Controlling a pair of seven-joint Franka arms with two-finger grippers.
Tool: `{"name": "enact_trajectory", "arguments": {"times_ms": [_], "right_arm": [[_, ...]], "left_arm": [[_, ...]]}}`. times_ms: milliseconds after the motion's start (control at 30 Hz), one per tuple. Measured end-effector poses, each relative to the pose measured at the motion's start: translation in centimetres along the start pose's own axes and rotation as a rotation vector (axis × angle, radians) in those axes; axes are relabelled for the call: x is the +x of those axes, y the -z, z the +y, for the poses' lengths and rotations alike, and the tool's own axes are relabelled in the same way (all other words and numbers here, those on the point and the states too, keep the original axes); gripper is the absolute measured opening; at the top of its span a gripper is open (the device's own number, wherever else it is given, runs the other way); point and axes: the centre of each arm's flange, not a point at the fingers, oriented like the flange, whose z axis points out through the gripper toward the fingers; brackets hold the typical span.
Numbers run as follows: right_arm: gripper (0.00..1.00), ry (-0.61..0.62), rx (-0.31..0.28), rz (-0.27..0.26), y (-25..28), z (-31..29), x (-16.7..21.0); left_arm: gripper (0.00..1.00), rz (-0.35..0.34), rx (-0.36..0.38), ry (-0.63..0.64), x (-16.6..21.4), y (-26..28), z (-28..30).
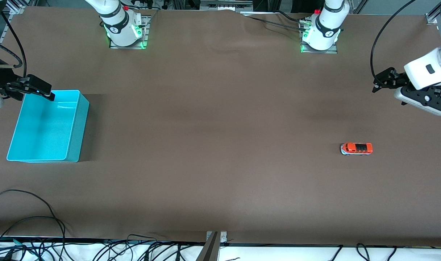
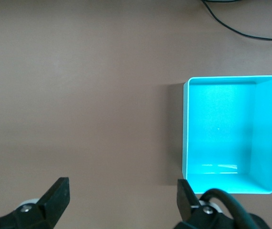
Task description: Wind up bus and store in blue box
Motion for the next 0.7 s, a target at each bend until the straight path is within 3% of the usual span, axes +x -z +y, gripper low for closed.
{"name": "enact_trajectory", "arguments": {"times_ms": [233, 400, 567, 700], "right_arm": [[1.0, 0.0, 0.0, 0.0, 0.0, 0.0, 0.0], [1.0, 0.0, 0.0, 0.0, 0.0, 0.0, 0.0], [1.0, 0.0, 0.0, 0.0, 0.0, 0.0, 0.0], [1.0, 0.0, 0.0, 0.0, 0.0, 0.0, 0.0]], "left_arm": [[1.0, -0.022, -0.016, -0.213, -0.3, -1.5, -2.3], [1.0, -0.03, -0.026, -0.285, -0.5, -2.8, -4.2], [1.0, -0.022, 0.052, -0.365, 0.9, -4.3, -6.1], [1.0, -0.025, 0.066, -0.468, 2.8, -7.0, -6.9]]}}
